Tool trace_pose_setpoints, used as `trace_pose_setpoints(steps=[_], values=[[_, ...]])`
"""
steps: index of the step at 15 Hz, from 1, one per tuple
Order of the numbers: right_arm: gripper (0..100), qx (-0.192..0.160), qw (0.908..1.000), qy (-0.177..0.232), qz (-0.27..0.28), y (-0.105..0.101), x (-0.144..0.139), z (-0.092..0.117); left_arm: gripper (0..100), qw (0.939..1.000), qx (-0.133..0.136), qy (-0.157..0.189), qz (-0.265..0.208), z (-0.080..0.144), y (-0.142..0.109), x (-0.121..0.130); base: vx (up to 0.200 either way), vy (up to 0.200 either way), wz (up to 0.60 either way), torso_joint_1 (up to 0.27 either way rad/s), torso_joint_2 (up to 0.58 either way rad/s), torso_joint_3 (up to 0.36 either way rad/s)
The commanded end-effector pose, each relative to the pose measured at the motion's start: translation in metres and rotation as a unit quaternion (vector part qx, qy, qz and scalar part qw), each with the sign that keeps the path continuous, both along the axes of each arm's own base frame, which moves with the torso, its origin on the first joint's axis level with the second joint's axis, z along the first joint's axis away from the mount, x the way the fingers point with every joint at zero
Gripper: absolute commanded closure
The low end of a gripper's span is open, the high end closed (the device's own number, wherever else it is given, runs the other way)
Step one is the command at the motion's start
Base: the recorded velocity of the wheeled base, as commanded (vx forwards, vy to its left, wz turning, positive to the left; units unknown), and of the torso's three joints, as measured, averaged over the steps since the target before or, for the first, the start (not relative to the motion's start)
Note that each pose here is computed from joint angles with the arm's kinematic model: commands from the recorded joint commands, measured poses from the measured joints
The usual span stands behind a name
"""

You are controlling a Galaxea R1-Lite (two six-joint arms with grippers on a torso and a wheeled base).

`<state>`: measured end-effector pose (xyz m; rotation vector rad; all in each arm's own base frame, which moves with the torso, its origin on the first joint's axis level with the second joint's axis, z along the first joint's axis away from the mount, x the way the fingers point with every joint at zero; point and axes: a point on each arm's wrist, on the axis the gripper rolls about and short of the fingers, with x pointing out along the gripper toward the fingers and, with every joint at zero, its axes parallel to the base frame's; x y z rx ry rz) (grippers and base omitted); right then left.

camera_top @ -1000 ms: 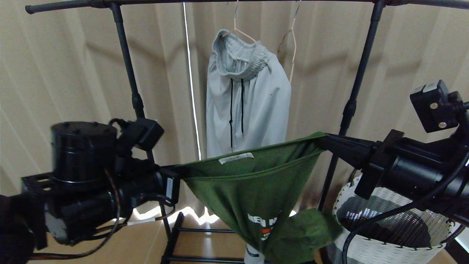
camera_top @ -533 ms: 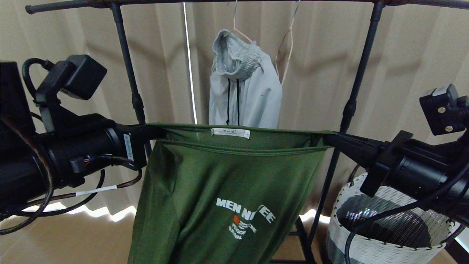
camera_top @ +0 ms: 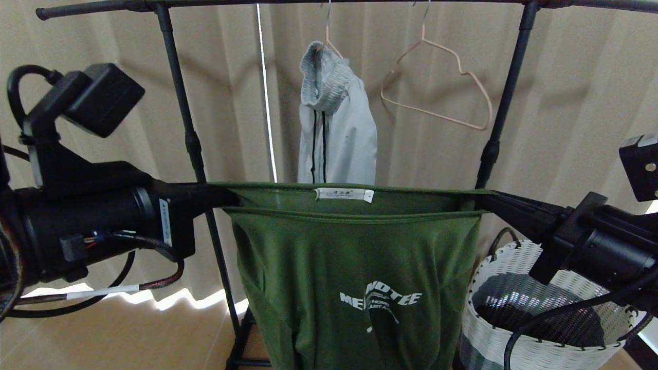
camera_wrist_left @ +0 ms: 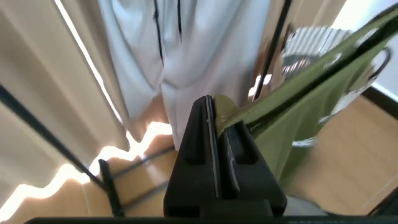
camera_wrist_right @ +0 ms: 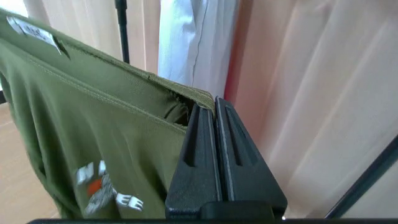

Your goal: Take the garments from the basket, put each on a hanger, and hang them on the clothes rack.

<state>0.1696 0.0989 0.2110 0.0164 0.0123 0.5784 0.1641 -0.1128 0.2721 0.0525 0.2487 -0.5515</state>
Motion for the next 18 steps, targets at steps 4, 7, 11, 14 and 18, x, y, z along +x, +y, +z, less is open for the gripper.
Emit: trace_pose_setpoints(steps=[4, 7, 11, 14, 18], values=[[100, 0.009, 0.9998, -0.016, 0.001, 0.001, 0.002, 0.010, 100, 0.9979, -0.037, -0.052, -0.006, 0.025, -0.004, 0.004, 0.000, 0.000, 0.00, 0.000, 0.00, 0.000], [100, 0.030, 0.9984, -0.048, 0.003, 0.004, 0.008, 0.032, 100, 0.9972, -0.035, -0.065, -0.012, 0.028, -0.008, 0.005, 0.000, 0.000, 0.00, 0.000, 0.00, 0.000], [100, 0.045, 0.9961, -0.075, 0.004, 0.020, 0.035, 0.056, 100, 0.9981, -0.012, -0.060, -0.010, 0.028, -0.001, -0.003, 0.000, 0.000, 0.00, 0.000, 0.00, 0.000], [100, 0.053, 0.9948, -0.087, 0.004, 0.027, 0.047, 0.065, 100, 0.9973, -0.019, -0.070, -0.016, 0.034, 0.007, -0.017, 0.000, 0.000, 0.00, 0.000, 0.00, 0.000], [100, 0.060, 0.9922, -0.106, 0.028, 0.036, 0.060, 0.060, 100, 0.9965, -0.020, -0.060, -0.055, 0.034, 0.006, -0.037, 0.000, 0.000, 0.00, 0.000, 0.00, 0.000]])
